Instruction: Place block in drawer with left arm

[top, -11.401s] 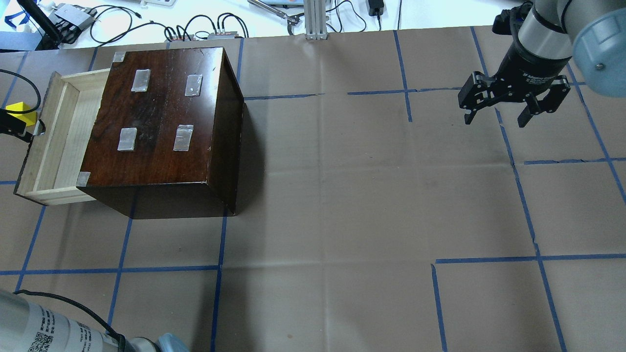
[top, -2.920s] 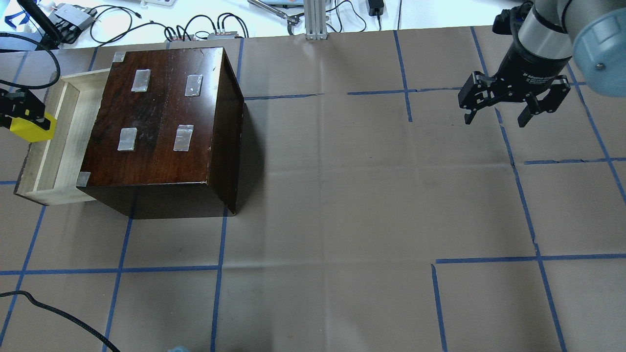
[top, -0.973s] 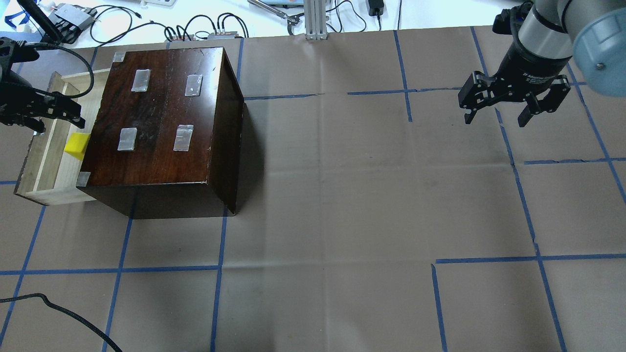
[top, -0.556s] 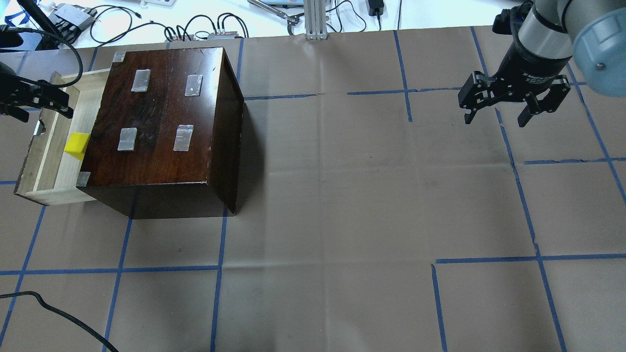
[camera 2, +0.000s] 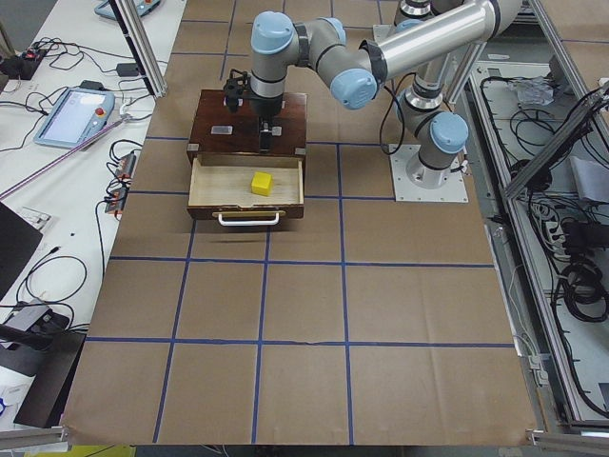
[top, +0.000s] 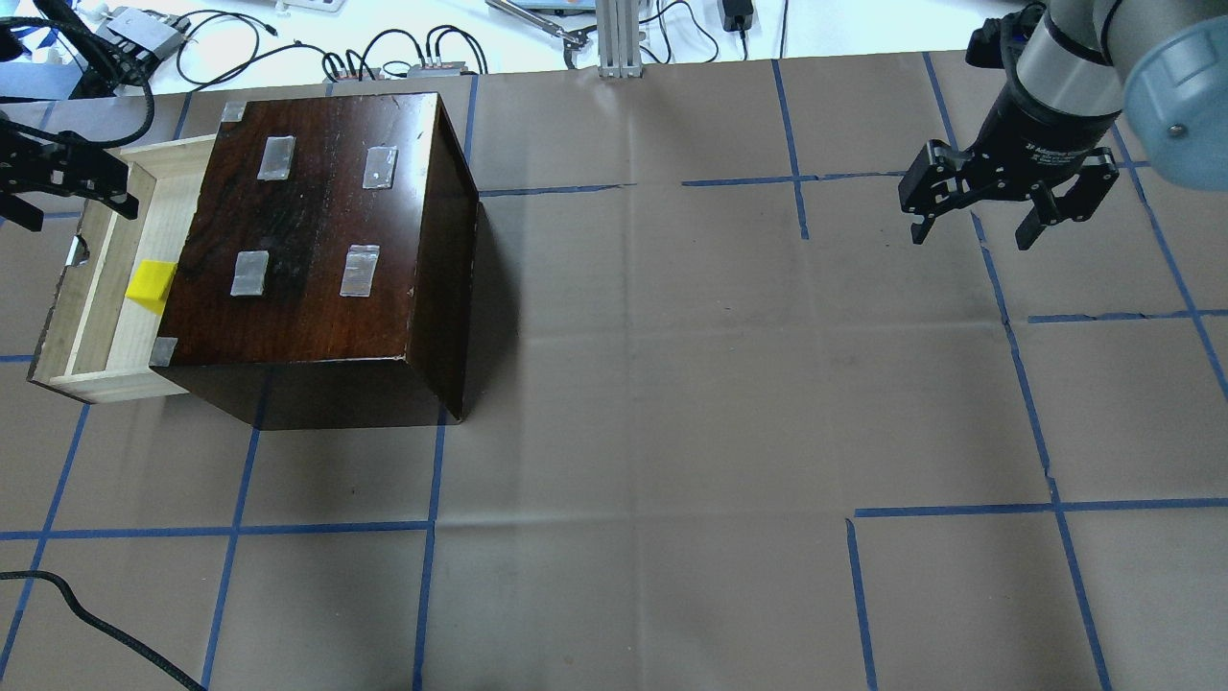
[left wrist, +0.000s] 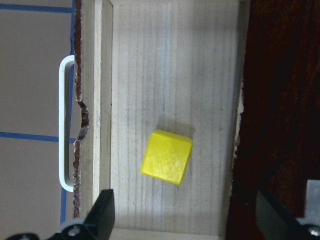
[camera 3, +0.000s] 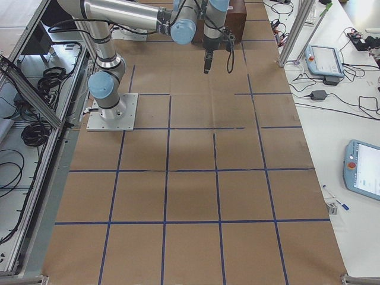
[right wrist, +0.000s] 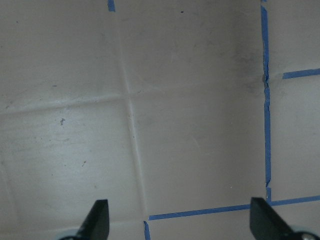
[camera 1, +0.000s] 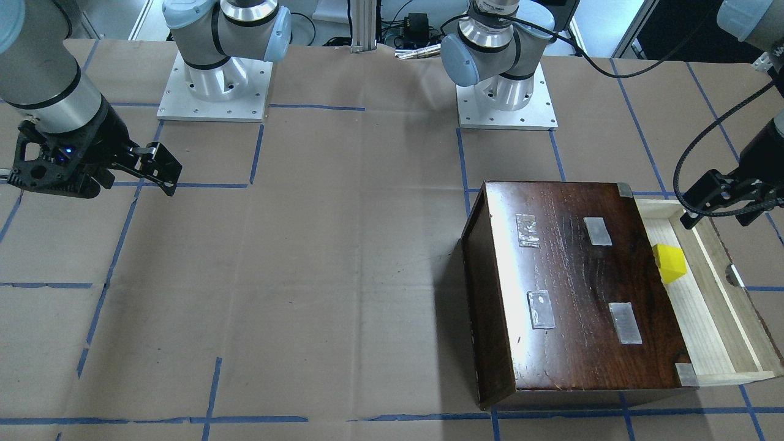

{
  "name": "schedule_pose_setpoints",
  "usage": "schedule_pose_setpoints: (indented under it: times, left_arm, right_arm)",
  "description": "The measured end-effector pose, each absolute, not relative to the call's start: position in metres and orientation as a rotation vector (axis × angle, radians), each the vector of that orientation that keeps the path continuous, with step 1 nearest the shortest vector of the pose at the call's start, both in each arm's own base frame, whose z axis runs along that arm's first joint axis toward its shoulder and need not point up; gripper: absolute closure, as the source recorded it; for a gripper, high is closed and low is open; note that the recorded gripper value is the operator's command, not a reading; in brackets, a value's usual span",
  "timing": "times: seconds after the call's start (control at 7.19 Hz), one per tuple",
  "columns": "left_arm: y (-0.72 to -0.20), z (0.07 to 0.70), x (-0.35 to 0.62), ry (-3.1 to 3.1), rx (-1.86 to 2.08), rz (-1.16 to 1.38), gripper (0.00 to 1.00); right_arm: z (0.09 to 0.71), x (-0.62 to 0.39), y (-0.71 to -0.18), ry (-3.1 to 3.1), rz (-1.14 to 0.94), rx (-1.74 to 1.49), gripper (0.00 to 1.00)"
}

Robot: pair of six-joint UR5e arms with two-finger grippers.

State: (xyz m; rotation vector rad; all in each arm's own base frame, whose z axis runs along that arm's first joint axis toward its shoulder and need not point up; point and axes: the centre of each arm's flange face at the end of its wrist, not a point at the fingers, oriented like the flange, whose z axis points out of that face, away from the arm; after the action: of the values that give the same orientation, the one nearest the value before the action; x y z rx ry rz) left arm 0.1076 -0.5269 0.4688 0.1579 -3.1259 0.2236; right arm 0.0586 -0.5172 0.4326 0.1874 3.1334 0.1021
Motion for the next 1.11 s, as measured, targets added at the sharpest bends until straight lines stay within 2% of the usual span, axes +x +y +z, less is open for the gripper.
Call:
schedule_pose_setpoints:
  times: [1.11]
  left_arm:
    - [-0.489, 0.495, -0.085, -3.067, 0.283, 0.170, 0.01]
  right_arm:
    - [0.432, 0.059, -0.517, 3.133, 0.102, 0.187, 0.00]
